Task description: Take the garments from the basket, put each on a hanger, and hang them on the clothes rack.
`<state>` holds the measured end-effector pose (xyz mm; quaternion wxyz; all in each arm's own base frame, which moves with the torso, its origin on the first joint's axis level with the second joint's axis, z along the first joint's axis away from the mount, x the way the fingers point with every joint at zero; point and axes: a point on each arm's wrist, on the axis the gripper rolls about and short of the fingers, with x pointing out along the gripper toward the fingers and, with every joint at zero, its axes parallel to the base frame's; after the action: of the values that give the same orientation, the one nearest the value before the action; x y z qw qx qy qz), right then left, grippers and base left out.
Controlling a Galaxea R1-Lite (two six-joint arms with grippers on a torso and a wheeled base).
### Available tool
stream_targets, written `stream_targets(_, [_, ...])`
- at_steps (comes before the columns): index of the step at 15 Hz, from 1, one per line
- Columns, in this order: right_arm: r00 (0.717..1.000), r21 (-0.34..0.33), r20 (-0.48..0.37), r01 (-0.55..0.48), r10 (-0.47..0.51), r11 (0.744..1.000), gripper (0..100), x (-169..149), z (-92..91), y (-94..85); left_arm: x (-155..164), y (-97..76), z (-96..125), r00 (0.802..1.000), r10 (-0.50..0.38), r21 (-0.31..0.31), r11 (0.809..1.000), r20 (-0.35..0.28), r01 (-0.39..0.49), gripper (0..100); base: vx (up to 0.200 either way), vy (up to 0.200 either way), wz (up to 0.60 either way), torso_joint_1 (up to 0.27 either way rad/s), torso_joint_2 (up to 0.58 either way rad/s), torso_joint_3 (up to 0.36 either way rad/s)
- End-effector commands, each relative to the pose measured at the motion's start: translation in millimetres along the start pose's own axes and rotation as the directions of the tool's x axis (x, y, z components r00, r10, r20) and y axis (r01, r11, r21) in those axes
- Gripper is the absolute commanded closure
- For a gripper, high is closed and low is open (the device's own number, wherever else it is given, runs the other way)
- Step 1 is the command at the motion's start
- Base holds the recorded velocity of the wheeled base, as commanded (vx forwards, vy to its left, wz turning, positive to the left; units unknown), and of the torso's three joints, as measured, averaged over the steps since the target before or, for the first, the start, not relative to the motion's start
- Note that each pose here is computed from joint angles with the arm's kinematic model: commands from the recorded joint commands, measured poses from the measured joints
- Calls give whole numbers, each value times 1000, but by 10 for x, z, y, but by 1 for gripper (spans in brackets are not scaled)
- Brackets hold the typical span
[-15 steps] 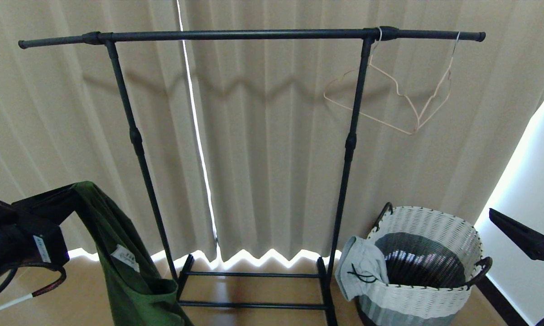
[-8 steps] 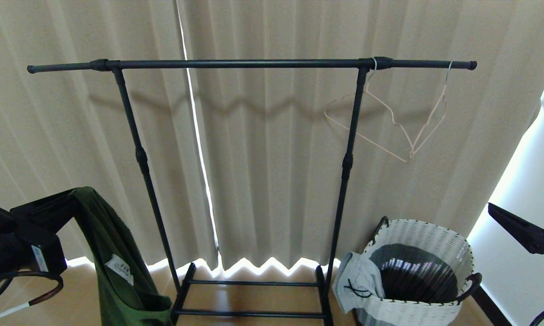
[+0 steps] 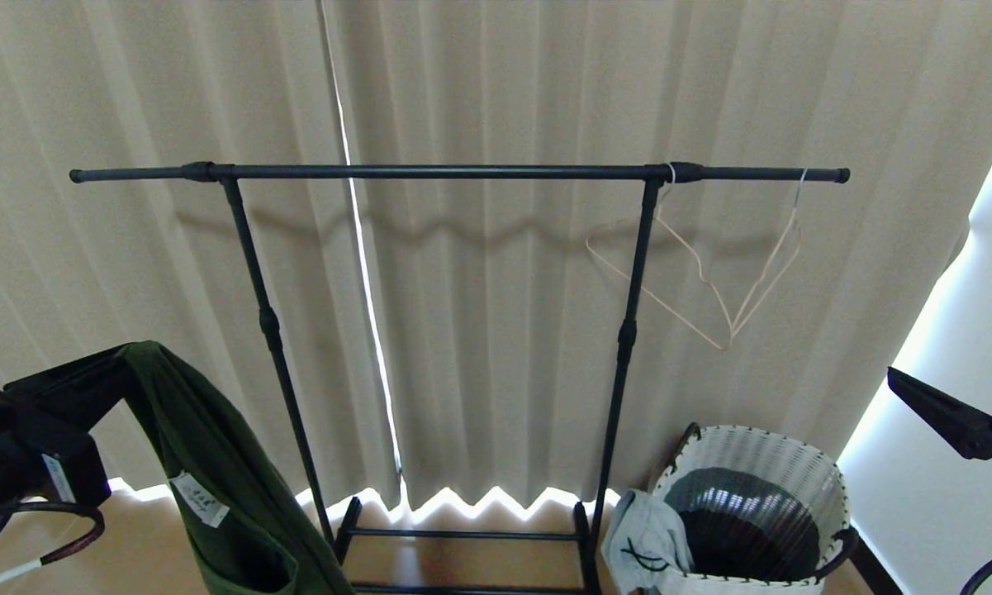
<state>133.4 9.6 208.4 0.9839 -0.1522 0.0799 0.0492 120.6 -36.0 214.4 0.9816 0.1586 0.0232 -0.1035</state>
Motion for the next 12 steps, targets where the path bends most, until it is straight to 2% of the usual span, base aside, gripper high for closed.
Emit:
stream_targets(1, [1000, -1, -2, -1, 1, 1000, 0, 3, -2, 1, -4, -5, -17, 1000, -1, 1, 1000, -5, 1, 100, 0, 0, 0, 168, -373, -198])
stream_targets(8, [1000, -1, -8, -2, 2, 1000, 0, 10, -11, 4, -58, -14, -69, 1000, -1, -1, 1000, -9, 1, 100, 0, 0, 0, 27, -57, -32])
stream_targets(12, [1000, -3, -4, 0, 0, 1000, 0, 3, -4, 1, -55, -14, -66, 1000, -2, -1, 1000, -8, 2, 100, 0, -200, 0, -1, 1, 0])
